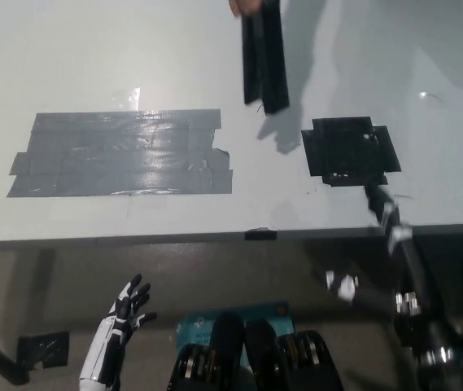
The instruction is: A person hands a stapler to the robot and the robot grabs it with its right hand and places it on the desk infront of it
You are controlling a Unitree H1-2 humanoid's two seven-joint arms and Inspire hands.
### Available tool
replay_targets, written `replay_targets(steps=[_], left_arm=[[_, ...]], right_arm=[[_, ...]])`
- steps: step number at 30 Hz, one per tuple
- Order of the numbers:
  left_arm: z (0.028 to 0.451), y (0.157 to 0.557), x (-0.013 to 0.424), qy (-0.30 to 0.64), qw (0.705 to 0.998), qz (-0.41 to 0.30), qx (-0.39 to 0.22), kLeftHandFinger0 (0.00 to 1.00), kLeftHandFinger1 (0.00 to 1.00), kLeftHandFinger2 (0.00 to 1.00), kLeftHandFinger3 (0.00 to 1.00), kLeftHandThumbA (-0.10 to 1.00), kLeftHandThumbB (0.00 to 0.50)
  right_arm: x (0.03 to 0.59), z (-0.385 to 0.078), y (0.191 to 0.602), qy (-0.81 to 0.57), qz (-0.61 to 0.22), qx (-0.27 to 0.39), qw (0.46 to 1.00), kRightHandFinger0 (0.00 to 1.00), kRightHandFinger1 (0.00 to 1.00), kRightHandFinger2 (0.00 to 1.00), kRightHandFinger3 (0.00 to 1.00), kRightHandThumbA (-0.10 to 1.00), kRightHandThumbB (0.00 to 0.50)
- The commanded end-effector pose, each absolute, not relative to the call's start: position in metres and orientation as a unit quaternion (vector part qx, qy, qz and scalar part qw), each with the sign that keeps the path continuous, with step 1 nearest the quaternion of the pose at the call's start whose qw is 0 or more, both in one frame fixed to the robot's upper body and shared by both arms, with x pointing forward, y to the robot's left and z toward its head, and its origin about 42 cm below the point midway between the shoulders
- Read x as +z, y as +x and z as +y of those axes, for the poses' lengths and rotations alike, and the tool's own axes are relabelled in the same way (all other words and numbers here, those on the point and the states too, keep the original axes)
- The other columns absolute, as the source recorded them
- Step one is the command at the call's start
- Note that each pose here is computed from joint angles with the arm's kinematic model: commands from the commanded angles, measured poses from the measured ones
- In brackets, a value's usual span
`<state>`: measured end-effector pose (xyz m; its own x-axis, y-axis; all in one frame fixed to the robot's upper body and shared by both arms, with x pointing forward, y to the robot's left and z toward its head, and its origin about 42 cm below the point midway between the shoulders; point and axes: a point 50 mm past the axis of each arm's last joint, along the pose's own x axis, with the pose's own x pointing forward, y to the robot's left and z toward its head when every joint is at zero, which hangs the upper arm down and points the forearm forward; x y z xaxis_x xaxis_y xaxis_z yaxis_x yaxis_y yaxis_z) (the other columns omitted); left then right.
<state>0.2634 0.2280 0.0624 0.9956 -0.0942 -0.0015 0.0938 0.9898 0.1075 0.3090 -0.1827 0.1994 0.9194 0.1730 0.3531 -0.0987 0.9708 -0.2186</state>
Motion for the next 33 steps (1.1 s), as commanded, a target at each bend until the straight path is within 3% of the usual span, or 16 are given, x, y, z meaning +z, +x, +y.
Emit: replay_targets(steps=[1, 11, 21, 27, 33], left_arm=[[0.230, 0.266, 0.069, 0.062, 0.996, -0.030, -0.051, 0.89, 1.00, 1.00, 1.00, 1.00, 0.379], [0.230, 0.265, 0.069, 0.060, 0.997, -0.026, -0.051, 0.90, 1.00, 1.00, 1.00, 1.00, 0.377], [0.231, 0.267, 0.070, 0.060, 0.997, -0.028, -0.049, 0.88, 1.00, 0.99, 1.00, 1.00, 0.380], [0.232, 0.268, 0.073, 0.054, 0.997, -0.027, -0.048, 0.89, 1.00, 0.99, 1.00, 1.00, 0.383], [0.231, 0.271, 0.075, 0.058, 0.997, -0.030, -0.047, 0.86, 0.98, 0.95, 1.00, 1.00, 0.376]], right_arm=[[0.228, -0.177, 0.334, -0.084, -0.183, 0.063, 0.978, 1.00, 1.00, 1.00, 1.00, 1.00, 0.293], [0.242, -0.166, 0.413, -0.119, -0.139, 0.044, 0.982, 1.00, 1.00, 1.00, 1.00, 1.00, 0.368], [0.258, -0.155, 0.481, -0.119, -0.107, 0.017, 0.987, 1.00, 1.00, 1.00, 1.00, 1.00, 0.372], [0.273, -0.144, 0.502, -0.120, -0.103, 0.021, 0.987, 1.00, 1.00, 1.00, 1.00, 1.00, 0.368], [0.284, -0.135, 0.512, -0.123, -0.098, 0.024, 0.987, 1.00, 1.00, 1.00, 1.00, 1.00, 0.402]])
